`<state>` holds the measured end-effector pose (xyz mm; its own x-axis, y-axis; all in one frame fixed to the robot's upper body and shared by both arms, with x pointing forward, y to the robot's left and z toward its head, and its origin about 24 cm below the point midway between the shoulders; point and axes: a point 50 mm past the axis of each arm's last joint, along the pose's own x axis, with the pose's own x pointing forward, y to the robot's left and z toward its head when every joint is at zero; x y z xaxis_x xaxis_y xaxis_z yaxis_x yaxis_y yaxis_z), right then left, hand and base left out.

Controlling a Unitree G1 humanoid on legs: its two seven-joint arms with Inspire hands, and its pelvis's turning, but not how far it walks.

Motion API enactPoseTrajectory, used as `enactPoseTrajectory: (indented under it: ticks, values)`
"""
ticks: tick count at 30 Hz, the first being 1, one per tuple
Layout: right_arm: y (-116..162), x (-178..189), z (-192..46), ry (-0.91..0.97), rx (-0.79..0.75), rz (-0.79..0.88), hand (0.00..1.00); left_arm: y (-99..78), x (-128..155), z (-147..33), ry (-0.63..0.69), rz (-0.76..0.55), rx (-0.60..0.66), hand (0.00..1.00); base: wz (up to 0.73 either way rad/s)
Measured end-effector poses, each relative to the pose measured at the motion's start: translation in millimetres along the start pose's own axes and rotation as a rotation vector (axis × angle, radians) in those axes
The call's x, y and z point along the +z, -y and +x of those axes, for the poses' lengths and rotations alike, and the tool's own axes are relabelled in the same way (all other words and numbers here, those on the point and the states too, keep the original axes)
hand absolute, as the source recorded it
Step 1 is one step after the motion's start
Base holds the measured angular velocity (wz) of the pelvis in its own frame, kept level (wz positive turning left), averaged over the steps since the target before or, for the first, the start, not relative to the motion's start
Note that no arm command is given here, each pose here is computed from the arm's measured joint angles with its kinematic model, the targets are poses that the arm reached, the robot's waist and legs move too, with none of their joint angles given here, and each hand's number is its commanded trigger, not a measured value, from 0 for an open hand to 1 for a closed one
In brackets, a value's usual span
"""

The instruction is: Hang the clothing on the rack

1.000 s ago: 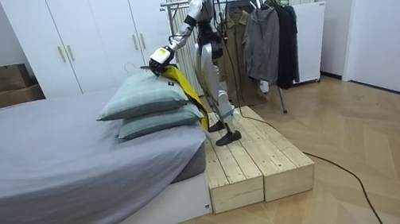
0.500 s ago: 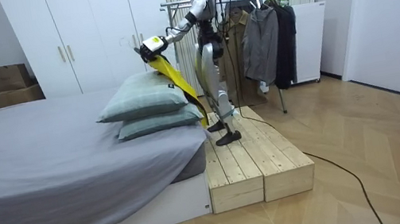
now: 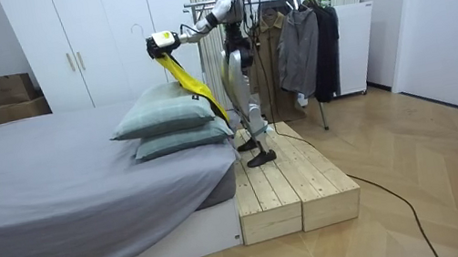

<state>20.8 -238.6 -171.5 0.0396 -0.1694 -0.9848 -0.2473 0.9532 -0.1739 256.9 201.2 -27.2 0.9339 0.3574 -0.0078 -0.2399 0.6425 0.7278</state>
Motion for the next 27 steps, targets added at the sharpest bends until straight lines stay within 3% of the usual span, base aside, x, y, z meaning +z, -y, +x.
enactPoseTrajectory:
  ticks: [10,27]
  values:
    - [2.0,0.6,-0.1,0.003,-0.005,0.0,0.0,-19.2,18.5,8.0,0.12,-0.038,0.1,1.0,0.01]
    - [8.1,4.4,-0.5,0.014,-0.04,0.031,0.0,-31.6,27.7,12.4,0.163,-0.054,0.215,1.0,0.01]
